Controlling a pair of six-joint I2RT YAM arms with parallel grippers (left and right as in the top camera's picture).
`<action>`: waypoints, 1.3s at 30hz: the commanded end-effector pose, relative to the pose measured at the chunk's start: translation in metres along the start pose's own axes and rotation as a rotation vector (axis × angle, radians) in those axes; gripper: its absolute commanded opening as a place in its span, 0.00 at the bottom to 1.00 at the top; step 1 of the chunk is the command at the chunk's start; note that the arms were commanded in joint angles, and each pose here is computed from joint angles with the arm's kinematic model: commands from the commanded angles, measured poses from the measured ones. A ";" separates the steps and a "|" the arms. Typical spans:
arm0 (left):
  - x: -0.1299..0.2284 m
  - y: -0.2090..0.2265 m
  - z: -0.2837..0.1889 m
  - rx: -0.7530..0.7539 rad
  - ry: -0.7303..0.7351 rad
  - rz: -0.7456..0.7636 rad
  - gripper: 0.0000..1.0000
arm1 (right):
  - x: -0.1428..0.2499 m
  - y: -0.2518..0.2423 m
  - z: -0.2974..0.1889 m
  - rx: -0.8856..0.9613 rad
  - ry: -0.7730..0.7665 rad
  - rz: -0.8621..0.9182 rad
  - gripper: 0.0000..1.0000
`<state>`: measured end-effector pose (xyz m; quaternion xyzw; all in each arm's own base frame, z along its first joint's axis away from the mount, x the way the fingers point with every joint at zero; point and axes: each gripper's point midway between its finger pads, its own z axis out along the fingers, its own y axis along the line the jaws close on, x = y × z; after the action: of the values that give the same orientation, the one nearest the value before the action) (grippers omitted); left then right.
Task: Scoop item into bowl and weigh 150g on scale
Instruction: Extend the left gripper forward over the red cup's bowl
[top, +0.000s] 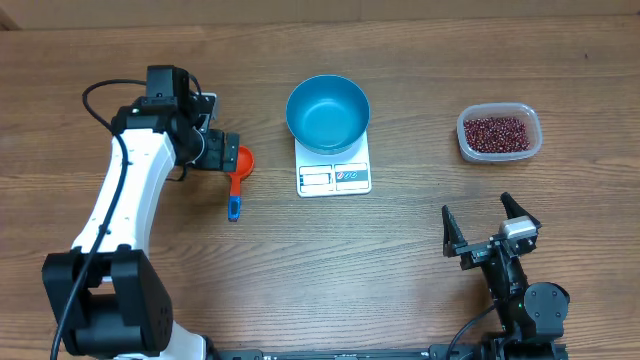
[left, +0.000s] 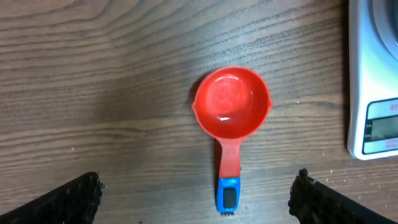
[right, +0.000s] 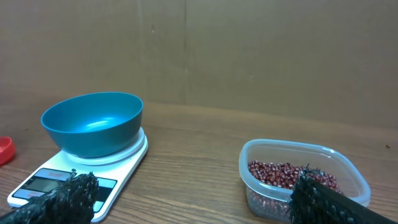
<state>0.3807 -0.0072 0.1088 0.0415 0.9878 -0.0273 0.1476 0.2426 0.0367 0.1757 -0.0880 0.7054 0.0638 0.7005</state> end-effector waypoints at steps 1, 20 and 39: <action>-0.009 0.003 0.004 -0.009 -0.008 0.025 1.00 | 0.002 -0.001 0.000 0.006 -0.005 -0.001 1.00; -0.012 0.010 0.045 -0.026 0.032 0.045 0.99 | 0.002 -0.001 0.000 0.006 -0.005 -0.001 1.00; -0.008 0.015 0.062 -0.047 0.060 0.045 0.99 | 0.002 -0.001 0.000 0.006 -0.005 -0.001 1.00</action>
<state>0.4013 -0.0024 0.0496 0.0521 0.9922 -0.0149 0.1127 0.2426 0.0368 0.1756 -0.0881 0.7053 0.0640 0.7004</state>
